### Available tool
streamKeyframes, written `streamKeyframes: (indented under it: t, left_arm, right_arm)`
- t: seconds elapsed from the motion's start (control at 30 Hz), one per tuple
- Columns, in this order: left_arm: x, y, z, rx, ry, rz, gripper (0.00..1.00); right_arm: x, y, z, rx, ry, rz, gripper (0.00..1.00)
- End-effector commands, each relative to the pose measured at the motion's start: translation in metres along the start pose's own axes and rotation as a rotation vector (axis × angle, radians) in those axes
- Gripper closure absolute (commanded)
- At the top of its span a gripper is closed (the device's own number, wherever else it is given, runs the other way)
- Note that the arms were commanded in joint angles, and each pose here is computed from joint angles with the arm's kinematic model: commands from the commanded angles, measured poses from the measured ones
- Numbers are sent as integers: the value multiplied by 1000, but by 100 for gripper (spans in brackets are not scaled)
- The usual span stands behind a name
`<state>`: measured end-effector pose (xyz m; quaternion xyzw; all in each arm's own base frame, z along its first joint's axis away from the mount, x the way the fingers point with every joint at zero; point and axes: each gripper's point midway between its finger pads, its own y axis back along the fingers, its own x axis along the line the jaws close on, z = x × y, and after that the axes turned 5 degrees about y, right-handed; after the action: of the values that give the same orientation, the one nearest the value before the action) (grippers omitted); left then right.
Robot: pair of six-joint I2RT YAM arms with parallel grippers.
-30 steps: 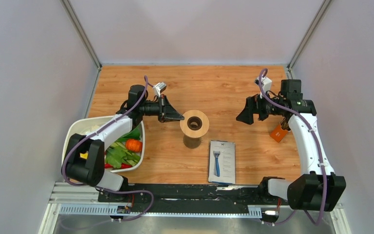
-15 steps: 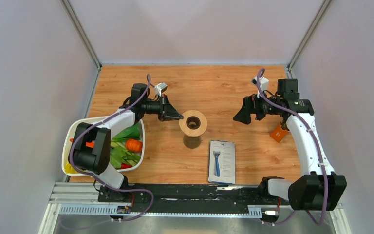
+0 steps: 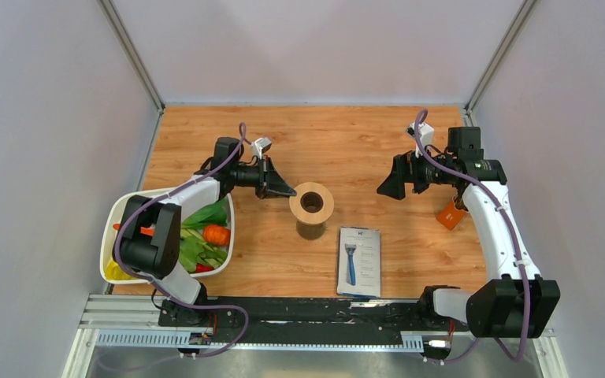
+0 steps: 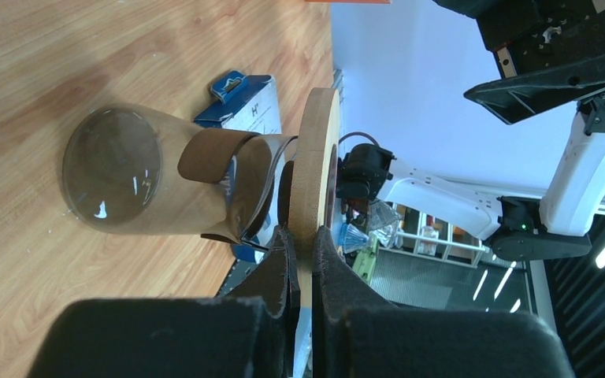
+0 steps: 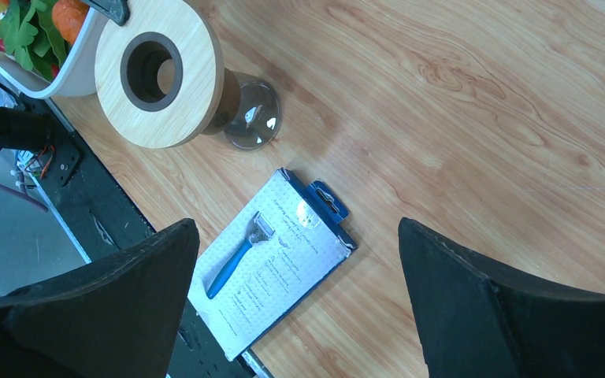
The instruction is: Place the coffee filter in the dripper
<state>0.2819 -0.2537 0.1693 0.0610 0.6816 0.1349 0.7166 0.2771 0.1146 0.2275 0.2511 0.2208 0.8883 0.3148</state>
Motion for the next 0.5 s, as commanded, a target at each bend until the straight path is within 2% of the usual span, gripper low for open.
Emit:
streamKeyframes:
  t: [0.0,0.47]
  left_arm:
    - [-10,1,8,2,-67,-20,100]
    - [9,1,11,-20,-65,80,80]
  right_arm:
    - [0,-2,6,-21,12,4,0]
    - [1,-1,7,-25,15,6,0]
